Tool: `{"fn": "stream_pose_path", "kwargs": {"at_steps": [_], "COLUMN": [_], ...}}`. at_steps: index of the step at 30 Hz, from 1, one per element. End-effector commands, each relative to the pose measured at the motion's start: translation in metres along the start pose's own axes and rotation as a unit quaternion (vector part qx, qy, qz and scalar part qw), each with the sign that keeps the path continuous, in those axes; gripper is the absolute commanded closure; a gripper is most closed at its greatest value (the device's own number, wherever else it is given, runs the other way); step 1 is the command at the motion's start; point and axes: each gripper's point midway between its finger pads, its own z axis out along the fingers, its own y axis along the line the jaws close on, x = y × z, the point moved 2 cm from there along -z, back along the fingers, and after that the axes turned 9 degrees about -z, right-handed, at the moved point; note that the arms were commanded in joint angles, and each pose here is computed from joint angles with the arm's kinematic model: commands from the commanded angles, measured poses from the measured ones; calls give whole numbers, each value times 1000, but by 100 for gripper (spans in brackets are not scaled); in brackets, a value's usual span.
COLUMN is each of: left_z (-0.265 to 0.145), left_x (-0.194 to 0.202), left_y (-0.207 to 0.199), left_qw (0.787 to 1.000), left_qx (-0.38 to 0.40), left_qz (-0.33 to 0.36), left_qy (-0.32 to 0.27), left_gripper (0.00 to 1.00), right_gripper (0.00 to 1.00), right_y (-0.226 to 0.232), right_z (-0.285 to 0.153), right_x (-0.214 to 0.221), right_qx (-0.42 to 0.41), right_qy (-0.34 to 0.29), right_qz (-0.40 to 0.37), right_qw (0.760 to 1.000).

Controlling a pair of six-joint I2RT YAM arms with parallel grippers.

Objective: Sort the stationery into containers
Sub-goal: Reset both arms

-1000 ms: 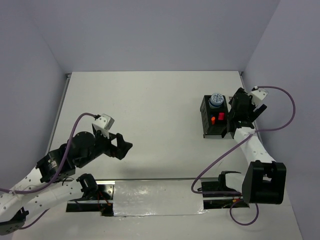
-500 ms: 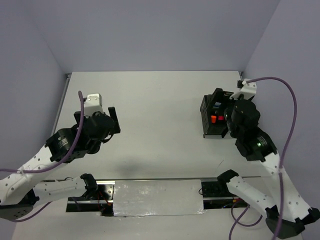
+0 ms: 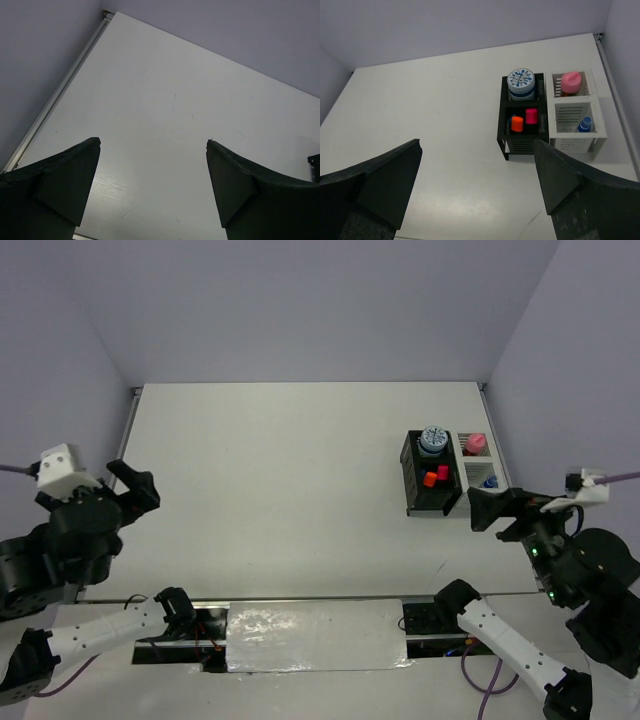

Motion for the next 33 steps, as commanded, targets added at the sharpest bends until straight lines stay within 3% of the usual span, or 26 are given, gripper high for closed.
{"fn": "stream_pose_path", "kwargs": {"at_steps": [1, 11, 33], "left_z": [-10, -31, -29], "left_x": [-15, -15, -5], "left_y": [28, 73, 70], "left_qw": [1000, 998, 999], "left_qx": [-5, 40, 43], "left_qz": [4, -45, -18], "left_qy": [-17, -5, 10], "left_gripper": [1, 1, 1], "right_gripper": [0, 0, 0], "right_y": [-21, -41, -38], "right_z": [-26, -57, -54], "right_x": [12, 21, 24], "right_qx": [20, 26, 21], "right_qy": [26, 2, 5], "right_qz": [-23, -8, 1], "right_qw": [999, 1000, 1000]}}
